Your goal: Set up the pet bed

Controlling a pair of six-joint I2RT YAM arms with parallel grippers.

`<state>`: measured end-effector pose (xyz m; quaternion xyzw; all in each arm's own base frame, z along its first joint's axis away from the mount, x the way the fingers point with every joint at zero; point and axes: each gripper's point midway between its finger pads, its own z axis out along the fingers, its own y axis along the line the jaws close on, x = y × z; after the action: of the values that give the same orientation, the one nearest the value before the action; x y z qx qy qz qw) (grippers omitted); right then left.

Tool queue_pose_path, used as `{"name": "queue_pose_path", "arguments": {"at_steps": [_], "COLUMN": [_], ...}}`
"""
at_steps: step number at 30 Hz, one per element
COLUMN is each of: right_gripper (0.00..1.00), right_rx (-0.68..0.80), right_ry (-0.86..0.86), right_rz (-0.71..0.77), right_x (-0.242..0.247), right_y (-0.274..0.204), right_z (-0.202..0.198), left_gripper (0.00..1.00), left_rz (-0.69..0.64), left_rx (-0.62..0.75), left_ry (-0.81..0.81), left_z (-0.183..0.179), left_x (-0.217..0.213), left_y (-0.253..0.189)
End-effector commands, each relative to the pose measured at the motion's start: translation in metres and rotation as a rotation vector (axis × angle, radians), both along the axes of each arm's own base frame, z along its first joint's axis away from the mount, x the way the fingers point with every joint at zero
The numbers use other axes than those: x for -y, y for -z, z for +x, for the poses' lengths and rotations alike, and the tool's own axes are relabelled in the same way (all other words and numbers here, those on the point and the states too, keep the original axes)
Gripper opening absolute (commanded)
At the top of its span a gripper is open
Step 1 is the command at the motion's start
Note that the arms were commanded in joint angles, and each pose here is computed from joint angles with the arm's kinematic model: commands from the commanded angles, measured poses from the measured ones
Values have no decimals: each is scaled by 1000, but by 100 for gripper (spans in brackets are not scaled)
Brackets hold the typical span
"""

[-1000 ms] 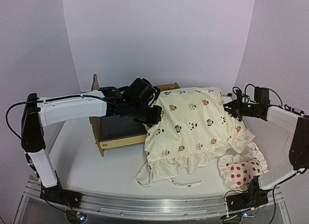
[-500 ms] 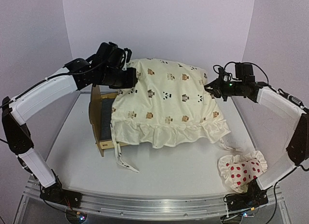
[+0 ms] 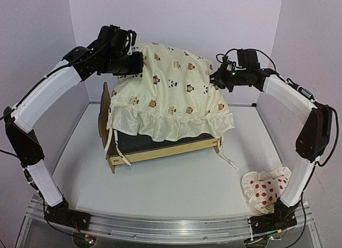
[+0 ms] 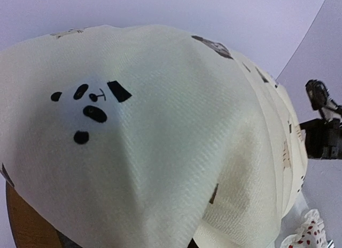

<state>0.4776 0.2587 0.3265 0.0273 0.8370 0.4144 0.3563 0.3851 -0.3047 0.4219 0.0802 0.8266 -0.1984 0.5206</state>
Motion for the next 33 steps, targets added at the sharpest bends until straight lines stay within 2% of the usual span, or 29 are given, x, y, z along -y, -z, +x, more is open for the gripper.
{"name": "queue_pose_path", "arguments": {"at_steps": [1, 10, 20, 25, 31, 33], "right_gripper": [0, 0, 0, 0, 0, 0], "right_rx": [-35, -134, -118, -128, -155, -154], "right_ry": [17, -1, -43, -47, -45, -54], "right_rz": [-63, -85, -111, -122, -158, -172], "right_x": [1, -11, -49, -59, -61, -64], "right_y": [27, 65, 79, 91, 116, 123], "right_z": [3, 10, 20, 26, 28, 30], "left_gripper": [4, 5, 5, 5, 8, 13], "left_rz": [-5, 39, 77, 96, 135, 148], "left_rx": [-46, -131, -183, -225, -250, -251], "left_ry": [-8, -64, -119, -152, -216, -235], "left_z": [-2, 9, 50, 58, 66, 70], "left_x": [-3, -20, -55, -65, -79, -83], "left_y": [25, 71, 110, 129, 149, 153]}}
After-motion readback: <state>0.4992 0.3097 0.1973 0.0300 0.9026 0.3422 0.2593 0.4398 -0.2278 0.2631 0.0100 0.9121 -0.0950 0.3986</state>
